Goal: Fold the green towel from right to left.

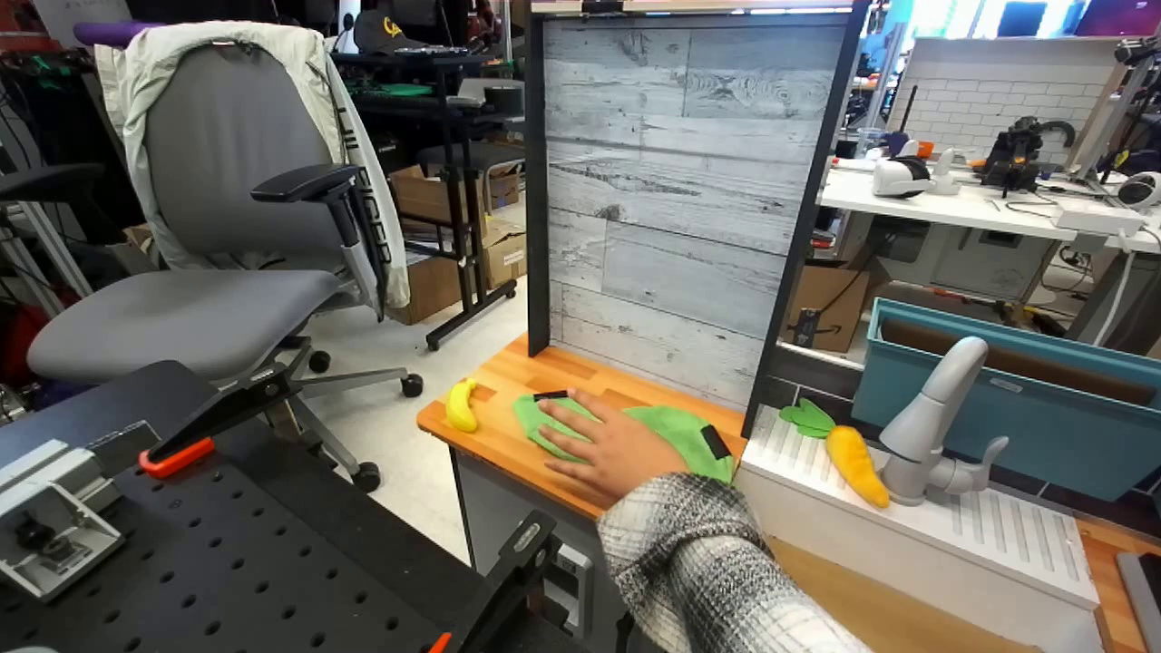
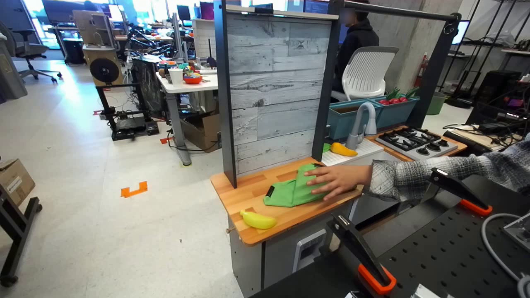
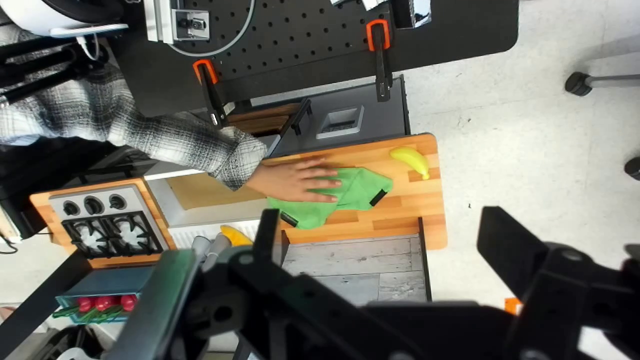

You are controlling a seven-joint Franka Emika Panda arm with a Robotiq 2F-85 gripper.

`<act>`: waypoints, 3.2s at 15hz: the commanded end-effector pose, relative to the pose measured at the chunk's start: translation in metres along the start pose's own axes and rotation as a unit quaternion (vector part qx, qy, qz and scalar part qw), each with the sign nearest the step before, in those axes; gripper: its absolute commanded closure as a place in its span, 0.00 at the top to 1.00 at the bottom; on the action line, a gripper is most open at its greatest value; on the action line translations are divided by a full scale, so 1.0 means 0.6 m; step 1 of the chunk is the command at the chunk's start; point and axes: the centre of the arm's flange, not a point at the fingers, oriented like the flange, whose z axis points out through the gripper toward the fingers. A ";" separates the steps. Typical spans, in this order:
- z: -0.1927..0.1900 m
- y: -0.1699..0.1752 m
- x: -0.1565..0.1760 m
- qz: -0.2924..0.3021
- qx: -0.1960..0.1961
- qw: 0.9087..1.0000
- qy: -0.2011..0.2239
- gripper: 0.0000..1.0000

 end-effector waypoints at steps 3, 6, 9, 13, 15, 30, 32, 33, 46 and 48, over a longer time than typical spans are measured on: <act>0.000 0.000 0.000 0.000 0.000 1.000 0.000 1.00; 0.000 0.000 0.000 0.000 0.000 1.000 0.000 1.00; 0.000 0.000 0.000 0.000 0.000 1.000 0.000 1.00; 0.000 0.000 0.000 0.000 0.000 1.000 0.000 1.00; 0.000 0.000 0.000 0.000 0.000 1.000 0.000 1.00; 0.009 -0.002 0.003 0.002 -0.004 1.000 0.009 1.00; 0.022 -0.003 0.021 0.004 -0.006 1.000 0.014 1.00; 0.027 -0.003 0.028 0.005 -0.005 1.000 0.016 1.00; 0.256 0.123 0.283 -0.017 0.043 0.999 -0.011 1.00; 0.305 0.150 0.318 -0.011 0.056 0.998 -0.025 1.00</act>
